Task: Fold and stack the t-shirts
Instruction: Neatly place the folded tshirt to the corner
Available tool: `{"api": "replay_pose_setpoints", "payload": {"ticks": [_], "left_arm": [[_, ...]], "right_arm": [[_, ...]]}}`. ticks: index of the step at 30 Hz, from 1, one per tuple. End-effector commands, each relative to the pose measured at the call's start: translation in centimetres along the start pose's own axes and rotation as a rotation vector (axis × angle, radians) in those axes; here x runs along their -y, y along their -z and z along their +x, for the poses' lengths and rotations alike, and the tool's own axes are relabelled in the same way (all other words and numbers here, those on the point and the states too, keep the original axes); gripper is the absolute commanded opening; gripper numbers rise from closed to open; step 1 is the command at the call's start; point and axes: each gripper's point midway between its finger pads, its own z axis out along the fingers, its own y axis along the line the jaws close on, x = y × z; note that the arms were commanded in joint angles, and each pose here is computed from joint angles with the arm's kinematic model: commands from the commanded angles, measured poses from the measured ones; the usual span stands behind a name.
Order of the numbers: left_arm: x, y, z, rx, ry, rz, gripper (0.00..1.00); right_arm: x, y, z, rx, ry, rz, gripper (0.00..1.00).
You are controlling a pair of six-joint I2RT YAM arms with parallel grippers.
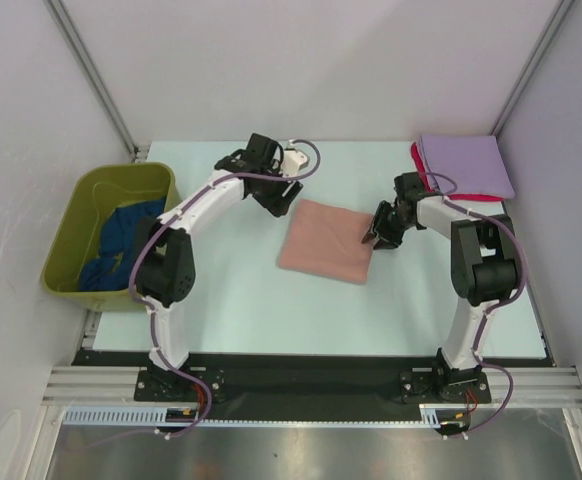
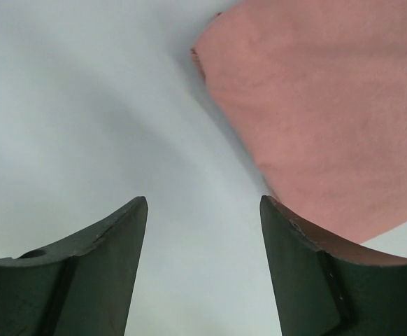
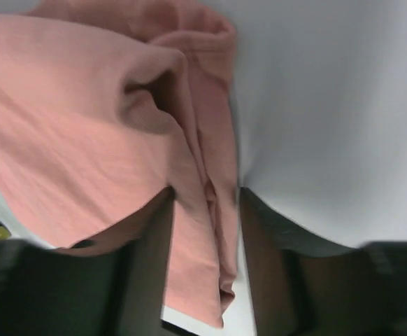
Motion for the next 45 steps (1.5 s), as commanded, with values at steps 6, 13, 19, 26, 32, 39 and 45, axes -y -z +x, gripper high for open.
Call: {"api": "replay_pose_setpoints", "payload": {"ticks": [6,13,19,26,32,39,45], "left_arm": [[-2.9,6.1,-1.1,0.103,0.040,-0.111,0.72],[-5.2,8.0,-0.3,0.082,0.024,-0.186,0.72],[-7.4,9.8,-0.1,0.082,-0.003,-0.264,0.72],[-9.0,10.3,0.4,0.039,-0.032,-0.331,0.72],[-9.0,10.2,1.0,0.007,-0.028,-0.323,0.72],[-8.9,9.5,2.0,-0.040,-0.021,-0.310,0.72],[-9.5,9.4,2.2,-0.059,-0.032,-0.341,0.72]], "right_arm": [[-1.7,-0.9,-2.5,0.032,0.032,-0.180,0.02],[-2.6,1.8,-8.2,0.097,0.187,-0.126,0.00],[-1.9,4.7,-14.6,0.177,0.373,0.062,0.00],[1.9,6.5,-22.4,0.290,0.459,0.428,0.00],[2.2,12.8,-28.5,0.565,0.540,0.611,0.00],[-0.6,18.4,-32.8,0.805,0.585,0.633,0.00],[0.6,21.5,-35.3,0.891,0.631,0.769,0.00]]}}
